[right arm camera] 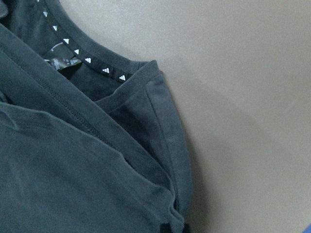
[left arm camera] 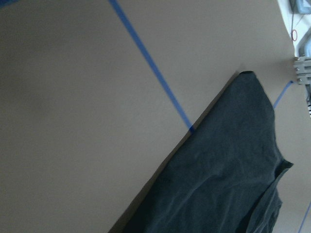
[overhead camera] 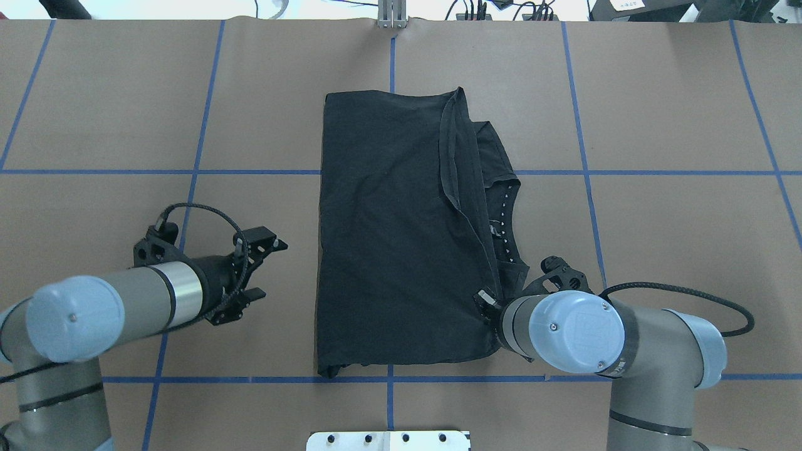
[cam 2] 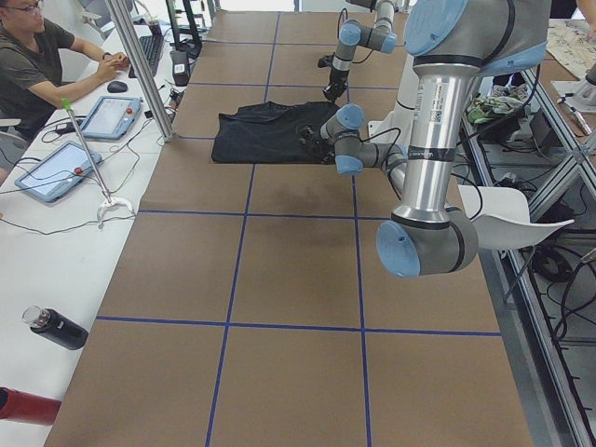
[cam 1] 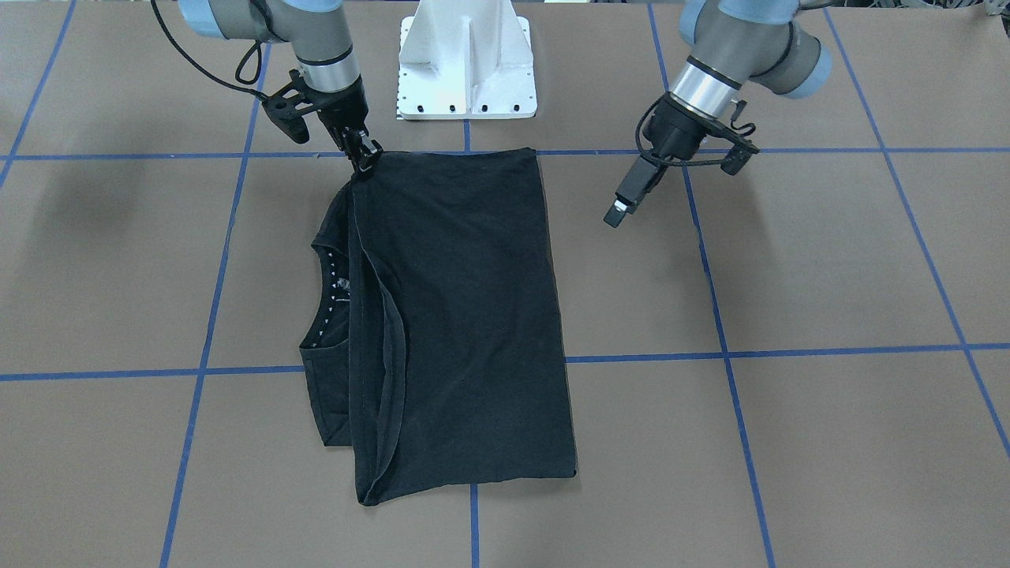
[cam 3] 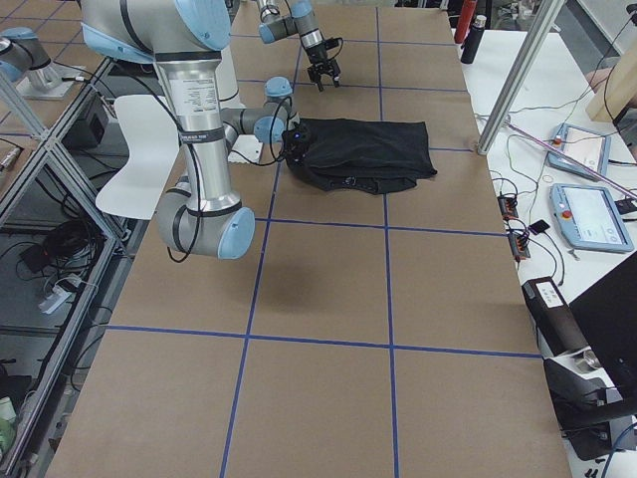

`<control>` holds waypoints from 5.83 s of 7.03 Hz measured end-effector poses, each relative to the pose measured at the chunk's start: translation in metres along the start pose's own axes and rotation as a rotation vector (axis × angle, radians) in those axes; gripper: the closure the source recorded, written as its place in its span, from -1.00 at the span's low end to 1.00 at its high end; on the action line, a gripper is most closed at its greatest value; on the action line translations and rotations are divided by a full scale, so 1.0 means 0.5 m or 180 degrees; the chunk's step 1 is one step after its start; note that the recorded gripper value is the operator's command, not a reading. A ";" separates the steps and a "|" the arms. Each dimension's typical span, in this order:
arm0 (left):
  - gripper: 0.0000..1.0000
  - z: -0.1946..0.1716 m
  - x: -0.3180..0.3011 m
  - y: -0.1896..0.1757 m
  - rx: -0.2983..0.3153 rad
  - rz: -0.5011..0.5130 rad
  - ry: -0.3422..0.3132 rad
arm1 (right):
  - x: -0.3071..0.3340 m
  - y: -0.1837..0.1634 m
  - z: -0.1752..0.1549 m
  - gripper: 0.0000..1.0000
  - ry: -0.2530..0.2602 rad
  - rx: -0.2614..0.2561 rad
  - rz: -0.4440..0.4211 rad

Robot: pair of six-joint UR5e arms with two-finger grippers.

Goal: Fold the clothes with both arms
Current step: 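Move the left gripper down to the shirt's corner nearest the robot, then grasp the near corners with both grippers, then lift the near edge with both grippers and fold it away from the robot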

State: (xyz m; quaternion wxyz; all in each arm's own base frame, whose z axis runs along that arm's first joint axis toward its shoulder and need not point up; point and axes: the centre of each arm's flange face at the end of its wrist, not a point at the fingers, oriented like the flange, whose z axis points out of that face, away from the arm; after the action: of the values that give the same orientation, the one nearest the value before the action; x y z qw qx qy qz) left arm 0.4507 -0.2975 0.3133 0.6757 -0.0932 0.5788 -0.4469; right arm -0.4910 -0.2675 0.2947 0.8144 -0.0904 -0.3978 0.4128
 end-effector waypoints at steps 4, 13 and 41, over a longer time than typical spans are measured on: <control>-0.60 0.055 -0.115 0.199 -0.0037 0.0084 -0.0374 | -0.001 0.001 -0.001 1.00 -0.0006 -0.0004 -0.0001; 1.00 0.067 -0.135 0.252 -0.0114 0.0124 -0.0455 | -0.001 0.002 0.000 1.00 -0.0004 -0.0001 -0.0003; 0.45 0.057 0.333 -0.015 0.0343 0.0176 0.0291 | -0.367 -0.337 -0.003 0.41 0.0268 -0.0476 0.0138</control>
State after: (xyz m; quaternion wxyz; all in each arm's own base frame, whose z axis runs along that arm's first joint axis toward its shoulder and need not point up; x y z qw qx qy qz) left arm 0.4597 -0.4317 0.2107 0.6647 -0.0202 0.5865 -0.4624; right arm -0.4517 -0.5120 0.2687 0.8122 -0.1768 -0.3908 0.3954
